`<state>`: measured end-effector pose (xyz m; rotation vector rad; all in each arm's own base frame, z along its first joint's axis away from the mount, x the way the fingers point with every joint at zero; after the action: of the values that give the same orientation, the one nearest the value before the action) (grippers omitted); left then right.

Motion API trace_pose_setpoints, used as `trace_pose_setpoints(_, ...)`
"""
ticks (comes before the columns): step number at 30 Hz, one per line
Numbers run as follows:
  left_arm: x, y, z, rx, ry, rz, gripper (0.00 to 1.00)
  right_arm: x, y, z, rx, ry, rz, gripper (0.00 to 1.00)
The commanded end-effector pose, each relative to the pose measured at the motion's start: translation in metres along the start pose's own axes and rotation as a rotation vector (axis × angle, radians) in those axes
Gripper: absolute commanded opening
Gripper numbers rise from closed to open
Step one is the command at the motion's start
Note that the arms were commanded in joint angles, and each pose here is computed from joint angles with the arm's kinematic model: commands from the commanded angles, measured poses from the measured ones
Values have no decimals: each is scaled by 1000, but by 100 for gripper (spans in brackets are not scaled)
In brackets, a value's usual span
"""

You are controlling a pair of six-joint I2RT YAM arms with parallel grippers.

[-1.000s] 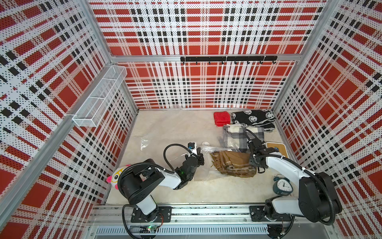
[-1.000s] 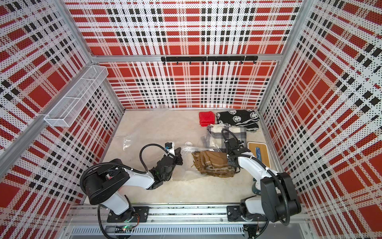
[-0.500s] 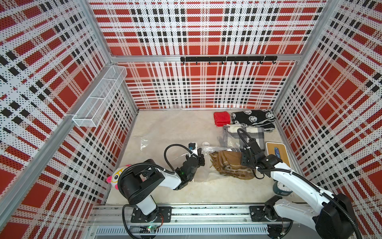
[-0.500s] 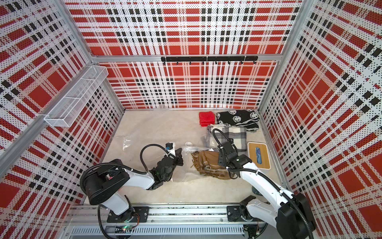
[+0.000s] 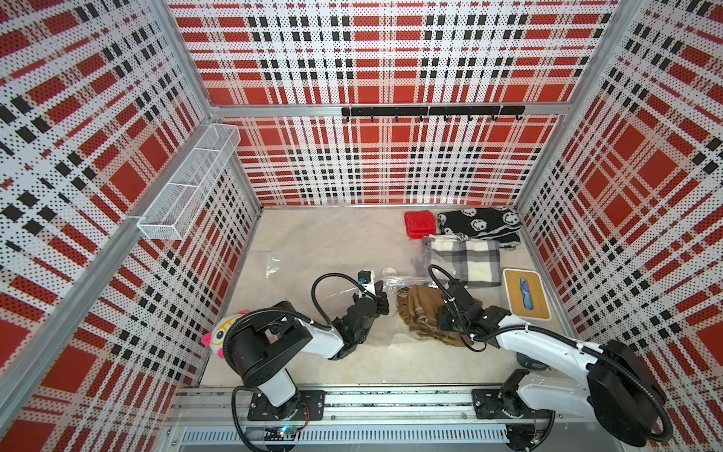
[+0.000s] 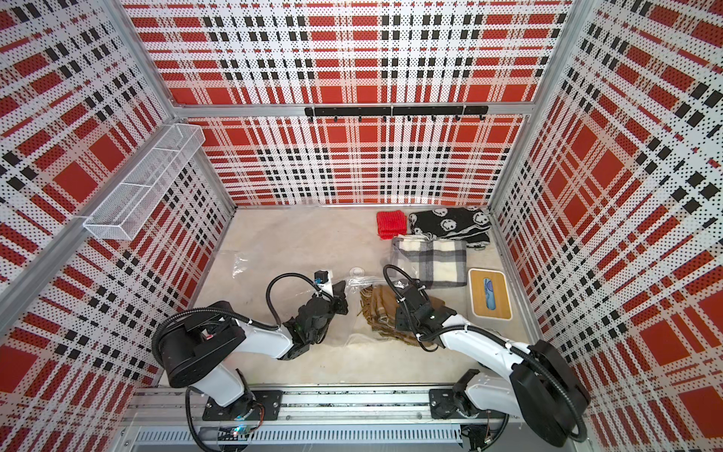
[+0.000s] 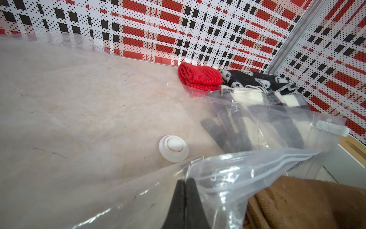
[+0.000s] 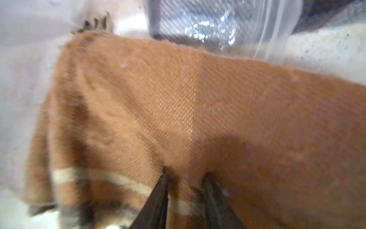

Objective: Take the scarf out of the vacuum bag
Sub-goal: Adjust the scarf at the center of the board.

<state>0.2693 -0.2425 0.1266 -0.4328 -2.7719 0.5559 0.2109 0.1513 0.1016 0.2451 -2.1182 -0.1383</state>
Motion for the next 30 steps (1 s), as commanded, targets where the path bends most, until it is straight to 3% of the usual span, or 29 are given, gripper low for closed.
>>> trace_pose_setpoints(1,4,-5,-7,11,-17,18,0,12,3,-5,-30,-50,-24,35)
trace_pose_setpoints(8,6,-7,-7,24,-4,34,0,26,52,-32,115,-208,-98,69)
trace_pose_setpoints(13,6,-9,-6,31,4,37,0,4,84,-40,201,-202,-99,96)
trace_pose_setpoints(18,5,-8,-9,31,0,21,0,-27,82,-22,232,-155,23,98)
trace_pose_setpoints(24,3,-10,-8,34,11,21,0,-53,70,4,221,-105,77,92)
trace_pose_setpoints(30,-3,-12,-6,44,44,43,0,-59,41,14,216,-116,257,81)
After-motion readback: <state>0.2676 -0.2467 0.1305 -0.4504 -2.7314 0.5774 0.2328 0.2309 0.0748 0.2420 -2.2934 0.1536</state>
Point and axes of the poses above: each gripper's point midway between its finger pads, its own x axis back along the fingers, its own y axis along the line the jaws close on, z = x × y, the point moved 5 cm from there along x, back along the fingers, and after that the axes turned 7 degrees about x, right-handed, at the moved point
